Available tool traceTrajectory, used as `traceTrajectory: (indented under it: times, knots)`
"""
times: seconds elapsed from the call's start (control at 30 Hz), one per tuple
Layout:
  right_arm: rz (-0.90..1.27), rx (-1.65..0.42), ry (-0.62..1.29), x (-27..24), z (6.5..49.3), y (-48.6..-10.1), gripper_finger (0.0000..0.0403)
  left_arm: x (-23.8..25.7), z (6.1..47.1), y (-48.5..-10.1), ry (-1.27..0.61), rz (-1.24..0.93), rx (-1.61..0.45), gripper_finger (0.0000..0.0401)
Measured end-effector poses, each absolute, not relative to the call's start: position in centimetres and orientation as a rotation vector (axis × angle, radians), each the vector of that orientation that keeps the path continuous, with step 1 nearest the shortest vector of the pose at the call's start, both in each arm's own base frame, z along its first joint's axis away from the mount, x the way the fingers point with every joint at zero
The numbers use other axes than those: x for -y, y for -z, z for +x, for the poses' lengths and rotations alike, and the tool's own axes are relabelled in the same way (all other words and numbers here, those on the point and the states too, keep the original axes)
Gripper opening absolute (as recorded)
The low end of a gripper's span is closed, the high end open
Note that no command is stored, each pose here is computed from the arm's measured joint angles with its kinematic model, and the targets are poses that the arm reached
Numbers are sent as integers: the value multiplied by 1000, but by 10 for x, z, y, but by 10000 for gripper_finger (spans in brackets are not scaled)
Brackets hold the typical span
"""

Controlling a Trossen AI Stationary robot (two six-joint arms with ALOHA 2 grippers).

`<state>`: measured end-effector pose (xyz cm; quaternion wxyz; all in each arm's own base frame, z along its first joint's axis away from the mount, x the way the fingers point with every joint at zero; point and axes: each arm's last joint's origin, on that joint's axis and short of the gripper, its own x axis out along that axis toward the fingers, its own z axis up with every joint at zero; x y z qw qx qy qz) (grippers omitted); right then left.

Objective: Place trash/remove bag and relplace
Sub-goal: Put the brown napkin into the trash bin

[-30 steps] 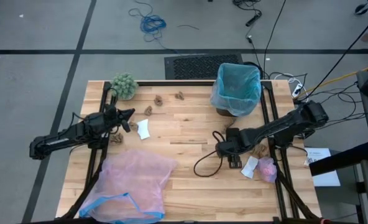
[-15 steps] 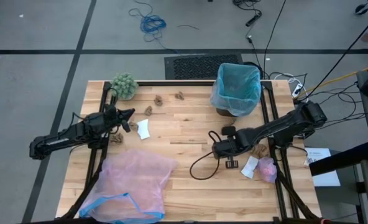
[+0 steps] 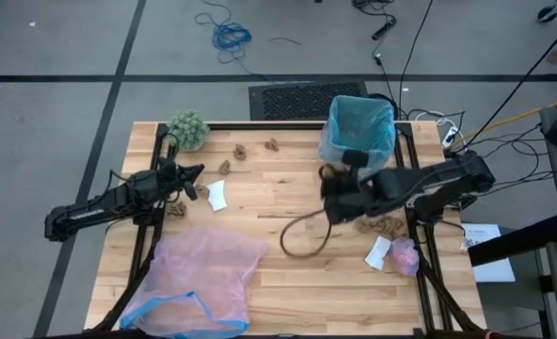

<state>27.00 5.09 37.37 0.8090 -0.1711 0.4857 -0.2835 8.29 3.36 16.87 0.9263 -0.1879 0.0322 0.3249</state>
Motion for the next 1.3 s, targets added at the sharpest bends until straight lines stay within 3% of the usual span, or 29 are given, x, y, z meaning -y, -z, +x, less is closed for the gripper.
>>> traceTrajectory:
  times: [0.17, 0.47, 0.67, 1.03, 1.17, 1.3]
  knots:
    - [-284, -1015, 839, -10, 257, -402, 0, -34, 83, -169, -666, -385, -66, 0]
    - [-95, -1122, 1037, 75, 239, -405, 1, -34, 83, -169, -666, -385, -67, 0]
    - [87, -1131, 892, 107, 240, -402, 38, -34, 83, -169, -666, -385, -67, 0]
    - [25, -1161, 829, 111, 243, -401, 207, -34, 83, -169, -666, -385, -67, 0]
    - [110, -1206, 688, 100, 237, -409, 213, -34, 83, -169, -666, -385, -67, 0]
    - [250, -1190, 453, 78, 239, -417, 183, -34, 83, -169, -666, -382, -66, 0]
